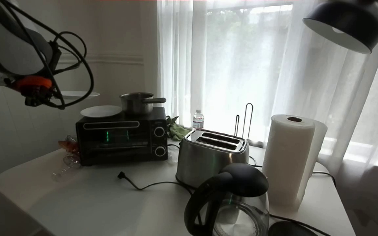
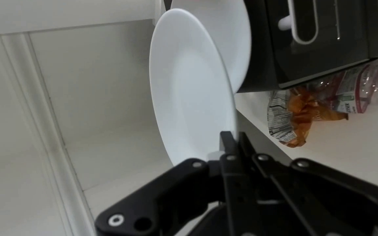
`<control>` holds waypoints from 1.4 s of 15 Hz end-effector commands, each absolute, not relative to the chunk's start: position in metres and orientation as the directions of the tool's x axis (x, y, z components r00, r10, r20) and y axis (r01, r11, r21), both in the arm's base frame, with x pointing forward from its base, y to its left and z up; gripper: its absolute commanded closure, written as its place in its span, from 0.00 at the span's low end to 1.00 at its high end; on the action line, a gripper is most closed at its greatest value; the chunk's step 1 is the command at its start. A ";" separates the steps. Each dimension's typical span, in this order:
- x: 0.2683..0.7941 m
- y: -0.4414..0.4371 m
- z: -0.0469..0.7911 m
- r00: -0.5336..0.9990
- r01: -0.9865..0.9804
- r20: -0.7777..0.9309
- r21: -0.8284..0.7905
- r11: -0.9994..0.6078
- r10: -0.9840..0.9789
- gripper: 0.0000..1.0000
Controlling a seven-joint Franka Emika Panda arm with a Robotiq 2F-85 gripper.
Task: Put the white plate on the oven
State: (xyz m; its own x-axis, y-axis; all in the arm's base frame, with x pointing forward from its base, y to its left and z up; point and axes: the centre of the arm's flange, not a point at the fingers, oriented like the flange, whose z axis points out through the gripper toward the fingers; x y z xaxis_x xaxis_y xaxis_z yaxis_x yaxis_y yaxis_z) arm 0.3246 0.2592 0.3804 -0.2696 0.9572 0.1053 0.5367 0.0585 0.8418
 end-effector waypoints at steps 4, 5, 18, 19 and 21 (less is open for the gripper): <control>0.358 0.267 0.352 -0.347 0.526 -0.013 0.825 0.206 0.938 0.99; 0.362 0.265 0.349 -0.347 0.523 -0.026 0.824 0.216 0.938 0.99; 0.394 0.237 0.329 -0.279 0.501 0.030 0.857 0.119 0.960 0.99; 0.396 0.238 0.327 -0.280 0.503 0.039 0.857 0.112 0.959 0.99; 0.400 0.238 0.323 -0.279 0.513 0.048 0.852 0.106 0.959 0.99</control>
State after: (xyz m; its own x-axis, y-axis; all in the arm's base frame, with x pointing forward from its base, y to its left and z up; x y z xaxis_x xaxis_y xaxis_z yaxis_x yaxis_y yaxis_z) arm 0.3865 0.2378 0.3336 -0.2638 0.9643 0.0239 0.5192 0.1211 0.8461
